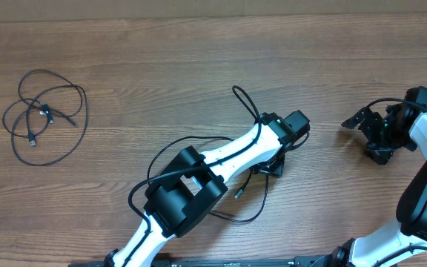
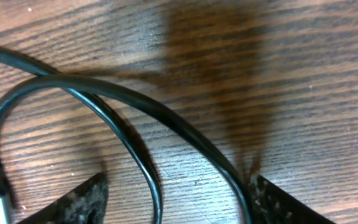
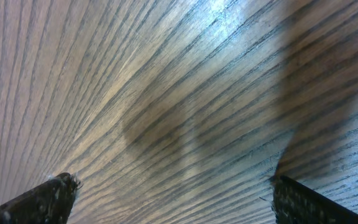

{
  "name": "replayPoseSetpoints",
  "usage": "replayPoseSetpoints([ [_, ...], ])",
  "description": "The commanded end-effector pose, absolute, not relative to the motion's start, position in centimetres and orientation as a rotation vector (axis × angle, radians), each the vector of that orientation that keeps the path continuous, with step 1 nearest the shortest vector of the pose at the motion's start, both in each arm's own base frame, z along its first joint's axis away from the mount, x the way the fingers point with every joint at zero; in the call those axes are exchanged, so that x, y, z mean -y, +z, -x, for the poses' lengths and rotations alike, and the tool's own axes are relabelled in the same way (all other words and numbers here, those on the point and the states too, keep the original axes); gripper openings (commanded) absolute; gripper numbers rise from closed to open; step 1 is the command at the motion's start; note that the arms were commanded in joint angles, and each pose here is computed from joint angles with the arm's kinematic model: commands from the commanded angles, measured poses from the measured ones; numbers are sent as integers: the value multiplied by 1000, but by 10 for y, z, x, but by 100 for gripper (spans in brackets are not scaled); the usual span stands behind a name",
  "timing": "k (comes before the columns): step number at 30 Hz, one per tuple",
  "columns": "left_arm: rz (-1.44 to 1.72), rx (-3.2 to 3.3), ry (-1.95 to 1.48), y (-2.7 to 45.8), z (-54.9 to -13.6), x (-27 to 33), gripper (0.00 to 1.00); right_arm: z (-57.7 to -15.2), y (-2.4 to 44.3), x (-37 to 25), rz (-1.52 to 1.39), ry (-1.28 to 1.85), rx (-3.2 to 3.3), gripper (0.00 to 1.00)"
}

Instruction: Untangle cables

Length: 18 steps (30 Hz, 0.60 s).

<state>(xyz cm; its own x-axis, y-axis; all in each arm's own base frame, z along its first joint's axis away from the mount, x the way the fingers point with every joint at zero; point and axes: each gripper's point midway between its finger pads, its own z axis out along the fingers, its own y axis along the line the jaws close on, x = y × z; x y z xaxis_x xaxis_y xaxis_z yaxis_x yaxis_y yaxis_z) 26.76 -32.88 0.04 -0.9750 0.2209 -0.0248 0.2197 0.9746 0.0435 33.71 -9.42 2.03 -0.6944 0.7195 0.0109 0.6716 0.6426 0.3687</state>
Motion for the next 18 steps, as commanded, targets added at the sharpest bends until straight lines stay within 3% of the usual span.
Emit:
replayPoseSetpoints([
  [1, -313, -3100, 165, -13, -265, 311, 68, -345, 26, 99, -1140, 515, -2703, 100],
  [5, -314, -3106, 157, -13, -264, 312, 66, -345, 26, 99, -1140, 515, -2703, 100],
  [11, -313, -3109, 151, -13, -264, 312, 77, -345, 26, 99, -1140, 515, -2703, 100],
  [13, -314, -3109, 152, -13, -264, 312, 65, -345, 26, 99, -1140, 515, -2703, 100],
  [16, -315, -3111, 155, -13, -263, 312, 30, -345, 26, 99, -1140, 515, -2703, 100],
  [18, -316, -3111, 156, -13, -263, 312, 14, -345, 26, 99, -1140, 515, -2703, 100],
])
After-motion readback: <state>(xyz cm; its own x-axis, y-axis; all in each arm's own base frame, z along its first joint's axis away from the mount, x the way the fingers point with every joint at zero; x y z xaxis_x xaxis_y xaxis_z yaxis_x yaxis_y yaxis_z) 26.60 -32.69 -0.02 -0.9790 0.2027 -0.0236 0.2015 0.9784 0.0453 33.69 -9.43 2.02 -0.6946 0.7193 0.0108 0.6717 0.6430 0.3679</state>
